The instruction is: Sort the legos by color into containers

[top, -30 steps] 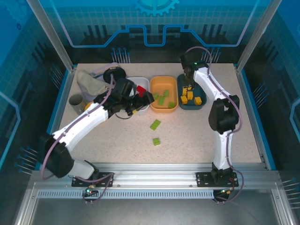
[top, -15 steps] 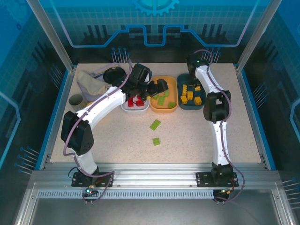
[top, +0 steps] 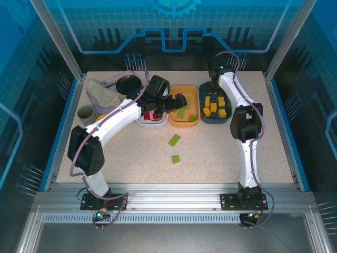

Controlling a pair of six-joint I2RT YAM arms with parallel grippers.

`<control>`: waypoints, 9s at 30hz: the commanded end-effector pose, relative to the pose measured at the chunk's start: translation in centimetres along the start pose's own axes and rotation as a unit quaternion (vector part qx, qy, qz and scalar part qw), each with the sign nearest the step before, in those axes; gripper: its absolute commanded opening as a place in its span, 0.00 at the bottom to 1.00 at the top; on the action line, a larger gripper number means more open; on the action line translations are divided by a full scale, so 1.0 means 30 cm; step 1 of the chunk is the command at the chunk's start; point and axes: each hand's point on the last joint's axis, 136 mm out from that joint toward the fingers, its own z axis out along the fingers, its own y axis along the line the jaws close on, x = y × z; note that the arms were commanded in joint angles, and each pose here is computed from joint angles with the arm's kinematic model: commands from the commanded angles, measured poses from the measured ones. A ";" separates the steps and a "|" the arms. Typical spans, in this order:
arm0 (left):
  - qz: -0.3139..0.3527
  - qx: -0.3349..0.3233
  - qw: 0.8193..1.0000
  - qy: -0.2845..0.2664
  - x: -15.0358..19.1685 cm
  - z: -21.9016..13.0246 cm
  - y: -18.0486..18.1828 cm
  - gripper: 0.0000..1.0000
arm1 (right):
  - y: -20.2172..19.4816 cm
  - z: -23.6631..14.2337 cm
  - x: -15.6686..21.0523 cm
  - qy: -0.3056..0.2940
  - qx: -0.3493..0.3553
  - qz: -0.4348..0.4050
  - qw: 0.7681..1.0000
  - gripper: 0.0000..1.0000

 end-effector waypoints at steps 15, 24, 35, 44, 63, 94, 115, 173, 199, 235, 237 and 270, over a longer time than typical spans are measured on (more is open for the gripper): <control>-0.030 -0.167 0.983 -0.067 0.259 -0.357 0.465 0.97 | 0.605 -0.320 0.710 0.082 -0.127 -0.004 0.988 0.75; -0.035 -0.158 0.984 -0.071 0.323 -0.438 0.509 0.97 | 0.669 -0.213 0.782 0.109 -0.100 0.062 0.987 0.77; -0.024 -0.138 0.987 -0.073 0.335 -0.476 0.493 0.96 | 0.708 -0.093 0.790 0.112 -0.067 0.103 0.986 0.72; -0.020 -0.131 0.988 -0.075 0.335 -0.489 0.485 0.96 | 0.701 -0.042 0.817 0.127 -0.043 0.106 0.985 0.57; -0.023 -0.086 0.994 -0.056 0.322 -0.420 0.411 0.95 | 0.594 -0.238 0.765 0.085 -0.107 0.050 0.989 0.28; -0.089 -0.023 0.996 -0.022 -0.039 -0.095 0.171 0.95 | 0.589 0.098 0.027 0.005 -0.155 -0.010 0.988 0.30; -0.045 -0.038 0.996 -0.060 0.006 -0.303 0.198 0.95 | 0.565 -0.322 0.039 -0.078 -0.195 -0.025 0.977 0.68; -0.009 -0.046 0.995 -0.091 0.156 -0.428 0.312 0.94 | 0.523 -0.375 0.518 0.014 -0.077 -0.185 0.980 0.33; -0.006 -0.030 0.994 -0.102 -0.002 -0.355 0.173 0.95 | 0.402 0.080 0.282 0.095 -0.019 -0.105 0.990 0.35; 0.029 -0.060 0.995 -0.070 0.110 -0.399 0.255 0.99 | 0.388 -0.650 0.249 -0.224 -0.159 -0.075 0.959 1.00; 0.042 -0.082 0.994 -0.064 0.135 -0.407 0.293 0.99 | 0.333 -0.686 0.330 -0.226 -0.177 -0.065 0.956 1.00; 0.192 -0.293 0.879 -0.322 -0.012 -0.362 0.963 0.99 | -0.261 -0.124 0.561 -0.321 -0.011 -0.020 0.947 1.00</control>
